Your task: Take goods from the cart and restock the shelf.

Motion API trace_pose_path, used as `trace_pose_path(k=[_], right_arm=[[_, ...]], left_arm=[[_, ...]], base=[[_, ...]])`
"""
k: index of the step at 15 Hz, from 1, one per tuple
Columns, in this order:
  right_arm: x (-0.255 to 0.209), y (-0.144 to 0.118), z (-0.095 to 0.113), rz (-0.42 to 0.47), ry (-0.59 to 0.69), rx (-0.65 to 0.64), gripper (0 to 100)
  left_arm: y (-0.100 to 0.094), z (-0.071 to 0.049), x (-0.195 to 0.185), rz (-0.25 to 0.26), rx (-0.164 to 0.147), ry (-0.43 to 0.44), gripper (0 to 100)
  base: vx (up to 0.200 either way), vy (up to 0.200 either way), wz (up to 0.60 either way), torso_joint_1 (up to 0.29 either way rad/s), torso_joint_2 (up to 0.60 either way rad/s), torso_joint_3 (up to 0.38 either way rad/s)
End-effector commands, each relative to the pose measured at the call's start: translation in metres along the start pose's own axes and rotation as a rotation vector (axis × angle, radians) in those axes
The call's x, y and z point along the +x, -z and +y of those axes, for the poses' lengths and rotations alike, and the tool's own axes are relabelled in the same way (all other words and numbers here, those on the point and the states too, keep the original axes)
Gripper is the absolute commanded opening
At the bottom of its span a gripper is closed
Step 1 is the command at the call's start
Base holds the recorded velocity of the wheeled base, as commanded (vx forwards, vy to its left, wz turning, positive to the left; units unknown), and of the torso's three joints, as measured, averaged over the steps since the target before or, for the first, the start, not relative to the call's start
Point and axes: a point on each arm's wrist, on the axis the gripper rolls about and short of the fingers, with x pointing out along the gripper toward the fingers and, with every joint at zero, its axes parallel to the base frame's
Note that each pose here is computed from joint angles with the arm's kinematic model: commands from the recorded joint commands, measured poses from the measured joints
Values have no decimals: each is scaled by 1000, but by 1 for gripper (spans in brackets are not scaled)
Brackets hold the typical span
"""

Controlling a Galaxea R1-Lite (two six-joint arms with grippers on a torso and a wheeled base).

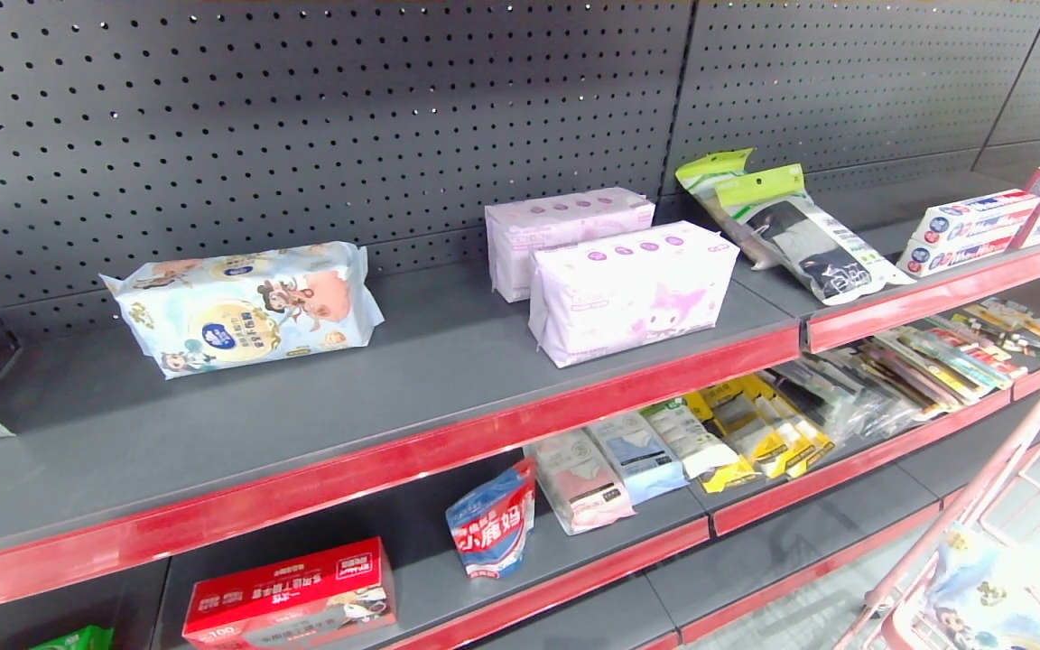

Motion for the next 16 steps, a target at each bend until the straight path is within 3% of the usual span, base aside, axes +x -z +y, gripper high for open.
trace_pose_path(k=[1, 4, 7, 8, 13, 15, 16], right_arm=[[-17, -7, 10, -48, 75, -37, 0], [-26, -13, 6, -79, 135, -7, 0], [-43, -26, -25, -63, 340, 147, 0], [-42, -44, -27, -87, 345, 161, 0], [-32, -127, 7, -209, 288, 275, 0], [-34, -143, 17, -243, 295, 303, 0], [-44, -164, 35, -301, 329, 347, 0]], left_arm=[[0, 0, 0, 0, 0, 0, 100], [0, 0, 0, 0, 0, 0, 100], [0, 0, 0, 0, 0, 0, 100], [0, 0, 0, 0, 0, 0, 100], [0, 0, 0, 0, 0, 0, 100], [0, 0, 0, 0, 0, 0, 100], [0, 0, 0, 0, 0, 0, 100]], base=[[0, 0, 0, 0, 0, 0], [0, 0, 0, 0, 0, 0], [0, 0, 0, 0, 0, 0], [0, 0, 0, 0, 0, 0], [0, 0, 0, 0, 0, 0], [0, 0, 0, 0, 0, 0], [0, 0, 0, 0, 0, 0]])
